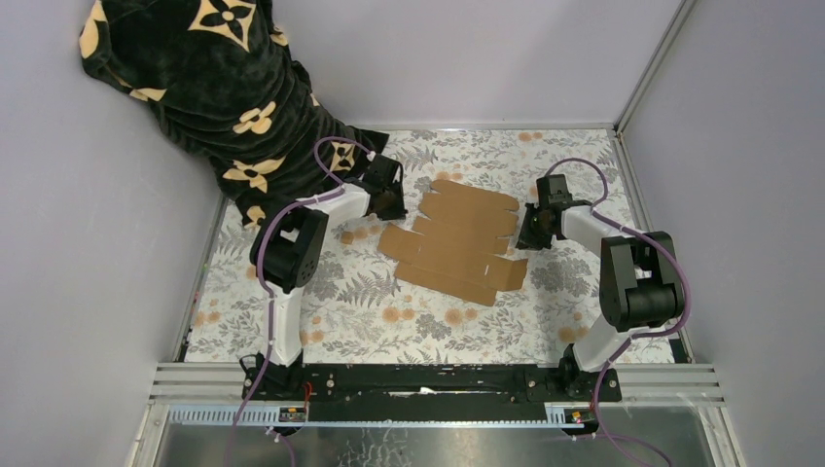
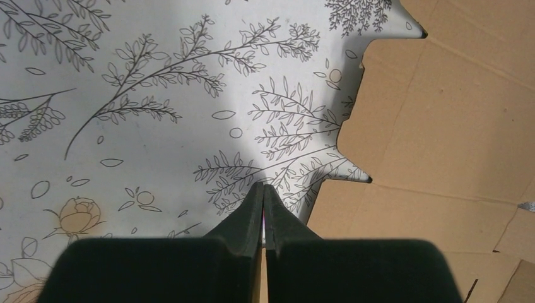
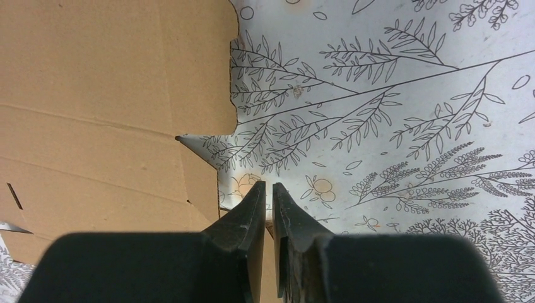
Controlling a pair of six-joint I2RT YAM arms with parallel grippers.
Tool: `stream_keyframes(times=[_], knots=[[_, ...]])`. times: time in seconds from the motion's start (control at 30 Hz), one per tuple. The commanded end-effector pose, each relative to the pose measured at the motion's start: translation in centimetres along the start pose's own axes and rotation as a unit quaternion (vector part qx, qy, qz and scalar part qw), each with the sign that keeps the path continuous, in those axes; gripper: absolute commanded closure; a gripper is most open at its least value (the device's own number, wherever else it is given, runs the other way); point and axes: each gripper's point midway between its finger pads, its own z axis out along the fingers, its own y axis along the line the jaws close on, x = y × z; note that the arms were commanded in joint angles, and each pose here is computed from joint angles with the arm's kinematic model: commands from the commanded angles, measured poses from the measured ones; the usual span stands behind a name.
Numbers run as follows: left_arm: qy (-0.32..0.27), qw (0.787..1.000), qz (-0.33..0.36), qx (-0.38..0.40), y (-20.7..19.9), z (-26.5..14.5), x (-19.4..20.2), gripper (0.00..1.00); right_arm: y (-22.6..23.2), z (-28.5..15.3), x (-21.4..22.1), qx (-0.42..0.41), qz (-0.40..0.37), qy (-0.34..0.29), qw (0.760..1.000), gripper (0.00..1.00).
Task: Fold the paper box
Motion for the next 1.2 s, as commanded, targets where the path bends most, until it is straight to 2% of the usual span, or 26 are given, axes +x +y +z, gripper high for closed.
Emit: stream_keyframes(times=[0.0,0.47,1.17], knots=[[0.001,1.000,0.010,0.000,-0.4,0.1,0.6,0.95,1.2,0.1,-0.1,-0.021,-0.008,-0.001,1.000,0.84],[0.019,1.000,0.004,0.014,-0.7,0.1,2.9,0.96,2.8,0.2,0.7,-0.036,-0.024,0.006,0.999,0.84],[0.005,0.999,0.004,0.048,-2.7,-2.0,1.9,0.99,4.5,-1.4,-0.3,-0.052,-0.035,-0.011,0.998,0.84]])
